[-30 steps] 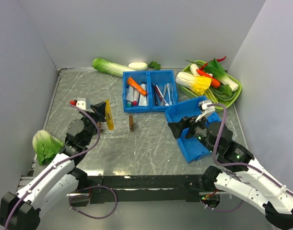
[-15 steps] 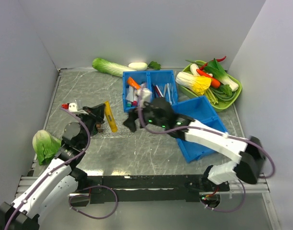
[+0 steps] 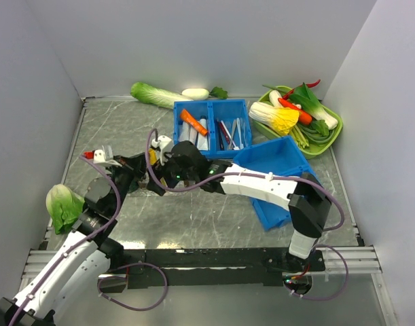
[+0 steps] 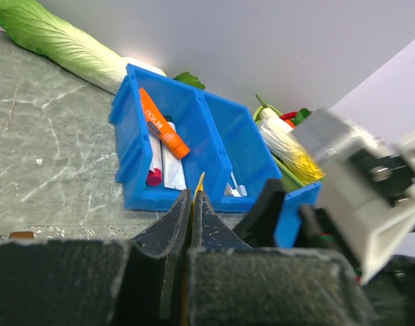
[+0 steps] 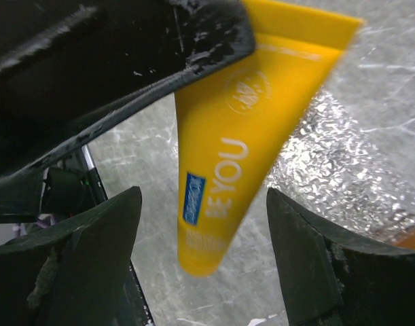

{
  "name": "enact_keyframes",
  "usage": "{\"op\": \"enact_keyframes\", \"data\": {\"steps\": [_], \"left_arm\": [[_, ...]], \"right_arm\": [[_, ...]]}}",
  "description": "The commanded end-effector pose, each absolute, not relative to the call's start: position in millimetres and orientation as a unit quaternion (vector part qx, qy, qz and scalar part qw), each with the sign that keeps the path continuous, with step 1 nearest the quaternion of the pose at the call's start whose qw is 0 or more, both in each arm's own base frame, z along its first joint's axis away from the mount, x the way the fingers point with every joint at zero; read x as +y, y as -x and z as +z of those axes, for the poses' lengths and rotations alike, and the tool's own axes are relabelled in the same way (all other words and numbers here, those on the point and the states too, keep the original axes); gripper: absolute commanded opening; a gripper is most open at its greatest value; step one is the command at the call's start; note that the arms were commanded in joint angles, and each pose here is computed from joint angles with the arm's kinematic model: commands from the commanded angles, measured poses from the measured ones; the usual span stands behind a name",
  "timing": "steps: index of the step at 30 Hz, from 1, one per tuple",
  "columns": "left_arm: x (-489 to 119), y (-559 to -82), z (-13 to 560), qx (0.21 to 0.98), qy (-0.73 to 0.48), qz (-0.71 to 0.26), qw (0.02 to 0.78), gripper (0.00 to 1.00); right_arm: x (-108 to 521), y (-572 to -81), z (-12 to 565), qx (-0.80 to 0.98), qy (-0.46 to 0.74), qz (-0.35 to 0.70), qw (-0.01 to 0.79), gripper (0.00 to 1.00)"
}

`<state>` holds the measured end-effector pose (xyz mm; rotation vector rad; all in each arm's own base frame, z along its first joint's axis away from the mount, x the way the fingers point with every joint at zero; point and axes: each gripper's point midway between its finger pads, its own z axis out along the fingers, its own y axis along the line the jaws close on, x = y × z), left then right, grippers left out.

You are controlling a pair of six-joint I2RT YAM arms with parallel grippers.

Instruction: Prepare toiletry sets of a toothbrush and toothpaste on the tray

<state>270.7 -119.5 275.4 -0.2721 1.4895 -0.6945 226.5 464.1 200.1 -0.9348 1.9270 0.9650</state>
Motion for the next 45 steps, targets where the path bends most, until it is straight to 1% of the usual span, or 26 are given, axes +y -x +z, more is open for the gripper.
{"op": "enact_keyframes", "data": {"steps": [1,2,3,5,6,8,9,11,12,14,15,18,19,22,25,31,40,43,45], "left_arm": [[-121.8,-261.2,312.7,0.625,0.126,-0.351,0.685,0.01],[-121.5,-260.3,313.2,0.625,0.127,-0.352,0.685,0.01],[-121.3,-259.7,312.5,0.627,0.128,-0.352,0.683,0.01],[-121.1,-258.5,309.9,0.634,0.128,-0.349,0.677,0.01],[-121.3,-257.5,309.1,0.637,0.128,-0.349,0.675,0.01],[-121.7,-255.4,304.8,0.65,0.125,-0.345,0.665,0.01],[-121.3,-254.4,303.6,0.655,0.126,-0.343,0.661,0.01],[-123.0,-250.8,301.3,0.669,0.119,-0.341,0.65,0.07],[-123.9,-249.3,299.0,0.676,0.113,-0.338,0.645,0.17],[-128.2,-244.8,301.6,0.683,0.1,-0.345,0.636,0.35],[-129.3,-242.3,293.9,0.7,0.093,-0.337,0.622,0.47],[-133.5,-236.7,293.2,0.721,0.073,-0.333,0.602,0.62],[-134.2,-235.0,282.0,0.741,0.069,-0.324,0.584,0.63],[-137.8,-228.9,270.8,0.769,0.053,-0.315,0.553,0.63],[-142.3,-223.7,265.5,0.783,0.042,-0.319,0.532,0.63],[-158.5,-213.4,266.0,0.796,-0.001,-0.345,0.498,0.63],[-172.4,-209.4,269.1,0.803,-0.013,-0.372,0.465,0.62],[-175.2,-209.0,267.1,0.809,-0.012,-0.377,0.45,0.55],[-175.4,-208.2,267.2,0.81,-0.009,-0.38,0.446,0.48]], "right_arm": [[480.6,-231.2,218.1,0.738,0.373,0.388,0.407,0.77],[480.1,-230.6,215.2,0.739,0.374,0.386,0.406,0.76],[479.3,-231.3,215.5,0.739,0.372,0.386,0.408,0.67],[477.3,-230.9,213.8,0.739,0.375,0.382,0.41,0.58],[475.9,-230.9,215.8,0.737,0.376,0.381,0.413,0.52],[472.2,-229.9,212.2,0.737,0.382,0.375,0.413,0.47],[470.0,-229.0,215.4,0.733,0.385,0.376,0.416,0.41],[466.7,-224.0,210.7,0.729,0.397,0.377,0.411,0.36],[464.4,-222.2,212.4,0.726,0.401,0.377,0.413,0.33],[461.0,-218.7,209.8,0.723,0.412,0.374,0.409,0.3],[459.7,-216.5,212.2,0.72,0.416,0.375,0.41,0.29],[452.8,-211.5,212.8,0.715,0.433,0.37,0.405,0.27],[451.5,-209.5,214.1,0.711,0.439,0.369,0.406,0.27],[445.0,-202.9,218.1,0.704,0.452,0.371,0.403,0.26],[438.1,-195.9,221.5,0.698,0.461,0.375,0.399,0.26],[427.5,-183.2,223.6,0.688,0.485,0.376,0.387,0.25],[412.4,-179.0,206.7,0.694,0.509,0.349,0.371,0.24],[408.5,-179.0,204.9,0.694,0.512,0.344,0.372,0.24],[406.3,-178.7,206.6,0.692,0.515,0.339,0.376,0.24]]}}
